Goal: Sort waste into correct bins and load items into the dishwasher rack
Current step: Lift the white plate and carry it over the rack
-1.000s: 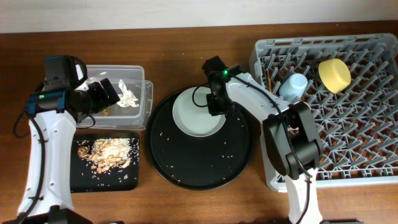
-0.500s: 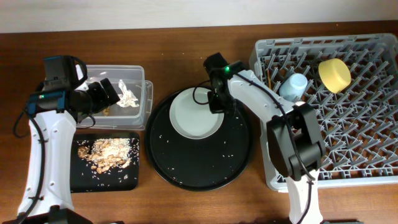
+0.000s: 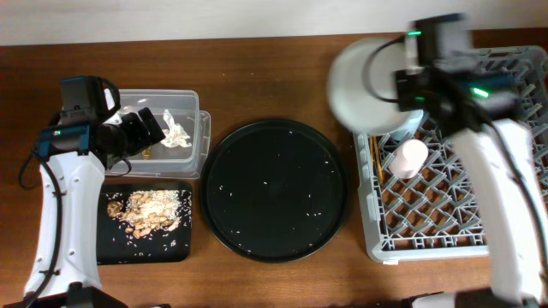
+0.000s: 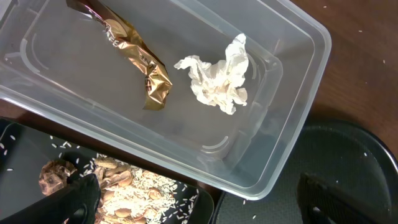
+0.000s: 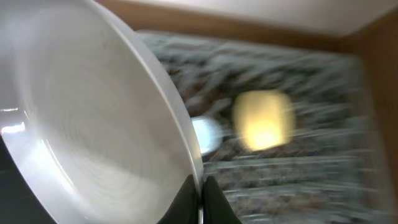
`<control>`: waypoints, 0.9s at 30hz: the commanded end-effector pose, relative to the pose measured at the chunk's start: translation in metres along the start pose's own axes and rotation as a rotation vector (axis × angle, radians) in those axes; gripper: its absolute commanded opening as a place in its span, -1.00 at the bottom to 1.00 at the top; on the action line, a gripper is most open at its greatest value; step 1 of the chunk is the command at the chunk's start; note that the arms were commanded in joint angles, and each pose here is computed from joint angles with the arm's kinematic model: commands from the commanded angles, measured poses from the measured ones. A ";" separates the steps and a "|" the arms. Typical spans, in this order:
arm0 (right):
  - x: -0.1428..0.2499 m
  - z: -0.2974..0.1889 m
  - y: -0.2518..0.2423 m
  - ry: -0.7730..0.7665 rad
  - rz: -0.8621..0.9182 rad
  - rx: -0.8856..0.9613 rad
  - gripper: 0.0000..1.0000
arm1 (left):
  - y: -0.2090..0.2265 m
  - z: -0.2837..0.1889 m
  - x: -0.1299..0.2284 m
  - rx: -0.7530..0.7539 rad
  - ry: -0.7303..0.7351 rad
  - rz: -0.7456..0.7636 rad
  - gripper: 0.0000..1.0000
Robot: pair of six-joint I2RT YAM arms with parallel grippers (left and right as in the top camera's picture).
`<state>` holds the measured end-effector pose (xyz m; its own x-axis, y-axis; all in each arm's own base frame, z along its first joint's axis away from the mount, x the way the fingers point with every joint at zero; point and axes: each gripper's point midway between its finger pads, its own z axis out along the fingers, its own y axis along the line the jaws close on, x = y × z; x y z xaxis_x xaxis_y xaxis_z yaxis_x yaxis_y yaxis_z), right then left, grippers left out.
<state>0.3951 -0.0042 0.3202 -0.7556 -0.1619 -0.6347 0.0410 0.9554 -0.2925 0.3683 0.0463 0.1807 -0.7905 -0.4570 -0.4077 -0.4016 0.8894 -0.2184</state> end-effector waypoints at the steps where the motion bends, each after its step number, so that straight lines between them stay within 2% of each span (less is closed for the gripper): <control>1: 0.000 -0.023 -0.065 -0.020 -0.214 0.182 -0.92 | 0.001 -0.004 -0.002 -0.003 -0.014 0.007 0.99; 4: 0.011 -0.017 -0.097 0.044 -0.300 0.231 -0.92 | 0.001 -0.004 -0.002 -0.003 -0.013 0.008 0.99; 13: 0.058 0.046 -0.161 0.269 -0.183 0.300 -0.92 | 0.001 -0.004 -0.002 -0.003 -0.013 0.008 0.99; 16: 0.066 0.061 -0.178 0.334 -0.185 0.378 -0.92 | 0.001 -0.004 -0.002 -0.003 -0.014 0.008 0.99; 27: 0.079 0.101 -0.170 0.398 -0.175 0.373 -0.92 | 0.001 -0.004 -0.002 -0.003 -0.013 0.008 0.99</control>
<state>0.3925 -0.2020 0.2659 -0.9441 -0.1651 -0.2853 0.0621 0.7610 -0.6458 0.3683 0.0463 0.1807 -0.7905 -0.4570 -0.4077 -0.4016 0.8894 -0.2184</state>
